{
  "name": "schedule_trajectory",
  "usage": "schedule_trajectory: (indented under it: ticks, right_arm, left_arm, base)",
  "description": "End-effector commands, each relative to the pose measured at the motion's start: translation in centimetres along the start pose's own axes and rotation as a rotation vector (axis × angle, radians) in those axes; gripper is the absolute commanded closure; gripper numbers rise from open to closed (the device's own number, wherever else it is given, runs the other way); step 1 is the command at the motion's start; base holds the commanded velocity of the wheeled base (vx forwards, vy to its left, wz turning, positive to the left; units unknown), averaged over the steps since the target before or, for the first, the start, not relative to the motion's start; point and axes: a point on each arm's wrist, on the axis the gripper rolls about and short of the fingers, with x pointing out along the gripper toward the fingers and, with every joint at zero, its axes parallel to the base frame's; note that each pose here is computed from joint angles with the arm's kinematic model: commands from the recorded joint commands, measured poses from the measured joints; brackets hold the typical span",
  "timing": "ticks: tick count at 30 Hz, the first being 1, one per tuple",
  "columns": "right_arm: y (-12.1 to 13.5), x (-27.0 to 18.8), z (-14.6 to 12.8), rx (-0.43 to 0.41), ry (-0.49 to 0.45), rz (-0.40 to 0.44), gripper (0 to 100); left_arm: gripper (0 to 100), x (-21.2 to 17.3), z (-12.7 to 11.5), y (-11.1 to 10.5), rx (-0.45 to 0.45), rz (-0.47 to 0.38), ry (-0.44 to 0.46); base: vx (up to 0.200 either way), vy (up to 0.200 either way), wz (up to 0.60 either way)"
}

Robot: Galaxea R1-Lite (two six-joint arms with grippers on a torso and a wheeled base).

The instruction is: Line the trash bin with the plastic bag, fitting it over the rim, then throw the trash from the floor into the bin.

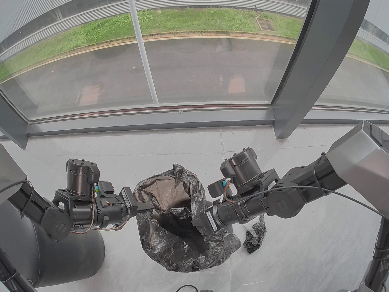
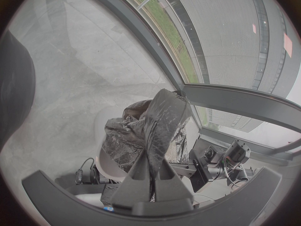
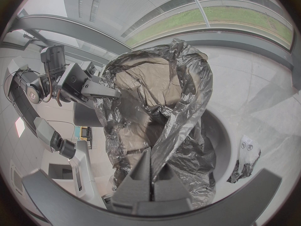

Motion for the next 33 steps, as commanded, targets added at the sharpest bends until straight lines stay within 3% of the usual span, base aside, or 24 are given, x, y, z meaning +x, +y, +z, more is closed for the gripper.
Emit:
schedule_trajectory:
  ticks: [1, 6, 13, 20, 28, 33]
  right_arm:
    - [0.2, 1.9, 0.6, -0.019, 0.002, 0.012, 100]
    - [0.3, 3.0, 0.8, -0.041, 0.002, 0.019, 100]
    - [-0.4, 4.7, 0.9, -0.070, -0.005, -0.049, 100]
    - [-1.4, 5.3, 0.5, -0.083, 0.011, -0.062, 100]
    - [-2.2, 5.1, 0.0, -0.067, 0.023, -0.108, 100]
    - [-2.5, 4.7, -1.9, -0.053, 0.069, -0.124, 100]
  left_arm:
    - [100, -0.8, 0.8, 0.3, 0.022, 0.003, -0.037]
    - [100, -1.2, 1.3, 0.7, 0.057, -0.006, -0.035]
    - [100, -1.4, 1.9, 1.3, 0.102, -0.015, -0.028]
    - [100, -0.7, 1.8, 2.1, 0.096, 0.005, -0.009]
    - [100, 0.1, 1.4, 2.5, 0.100, 0.010, 0.027]
    - [100, 0.6, 0.0, 2.5, 0.099, -0.001, 0.102]
  base:
    - [0.000, 0.000, 0.00]
    - [0.000, 0.000, 0.00]
    - [0.000, 0.000, 0.00]
    - [0.000, 0.000, 0.00]
    - [0.000, 0.000, 0.00]
    - [0.000, 0.000, 0.00]
